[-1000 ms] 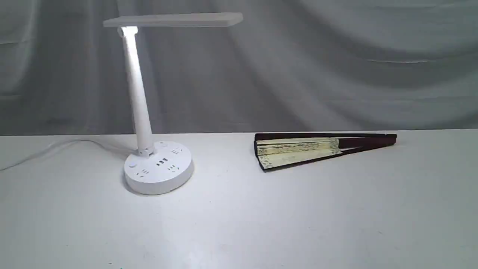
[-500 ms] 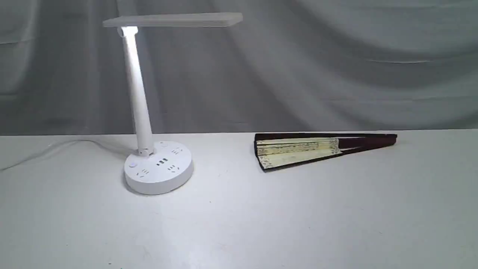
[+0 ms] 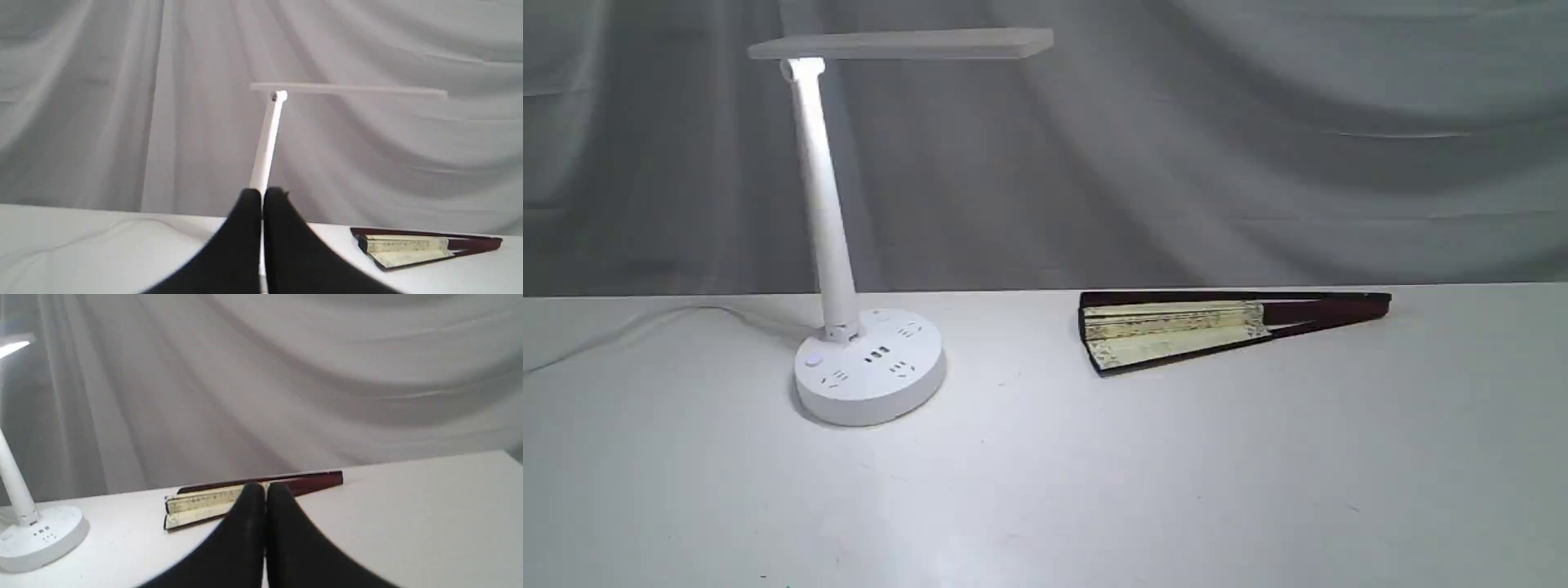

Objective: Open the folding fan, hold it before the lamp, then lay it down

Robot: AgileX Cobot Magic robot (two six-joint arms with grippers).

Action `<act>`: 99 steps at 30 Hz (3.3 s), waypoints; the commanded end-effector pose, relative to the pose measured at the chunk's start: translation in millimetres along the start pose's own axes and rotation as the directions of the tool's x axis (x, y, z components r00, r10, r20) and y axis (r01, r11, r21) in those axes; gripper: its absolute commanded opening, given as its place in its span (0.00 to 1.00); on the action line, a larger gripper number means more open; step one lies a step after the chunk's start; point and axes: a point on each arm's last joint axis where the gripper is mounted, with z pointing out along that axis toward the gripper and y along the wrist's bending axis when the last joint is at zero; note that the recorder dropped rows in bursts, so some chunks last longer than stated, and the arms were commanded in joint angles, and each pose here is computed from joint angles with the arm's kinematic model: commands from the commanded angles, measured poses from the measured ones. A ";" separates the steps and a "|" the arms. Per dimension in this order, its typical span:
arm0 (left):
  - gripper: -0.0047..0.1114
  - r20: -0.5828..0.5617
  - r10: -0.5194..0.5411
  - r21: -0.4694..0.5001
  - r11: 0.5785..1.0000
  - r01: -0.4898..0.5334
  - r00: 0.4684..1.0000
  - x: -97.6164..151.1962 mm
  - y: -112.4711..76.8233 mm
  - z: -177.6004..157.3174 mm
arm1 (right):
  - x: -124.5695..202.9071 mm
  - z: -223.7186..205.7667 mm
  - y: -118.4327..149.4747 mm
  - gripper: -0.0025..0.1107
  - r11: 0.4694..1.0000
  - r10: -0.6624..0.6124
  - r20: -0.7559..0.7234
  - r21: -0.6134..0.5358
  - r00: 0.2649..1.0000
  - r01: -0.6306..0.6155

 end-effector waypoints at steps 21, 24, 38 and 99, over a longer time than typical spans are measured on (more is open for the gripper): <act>0.26 -0.463 -0.086 -0.087 0.995 0.052 0.882 31.7 12.3 111.3 | -13.1 105.7 -6.6 0.32 0.997 0.040 -0.383 0.082 0.923 -0.010; 0.26 -0.490 -0.091 -0.098 0.994 0.049 0.867 37.0 14.5 122.3 | -20.0 121.0 -6.6 0.32 0.996 0.044 -0.406 0.086 0.913 -0.009; 0.26 -0.677 -0.068 -0.050 0.998 0.046 0.733 72.1 16.2 158.0 | -27.9 195.2 -9.8 0.32 0.994 0.069 -0.560 0.108 0.825 -0.009; 0.26 -0.877 0.074 0.129 0.988 0.084 0.474 136.1 -52.4 279.1 | 146.8 511.2 83.9 0.40 0.936 -0.234 -0.662 -0.350 0.712 -0.018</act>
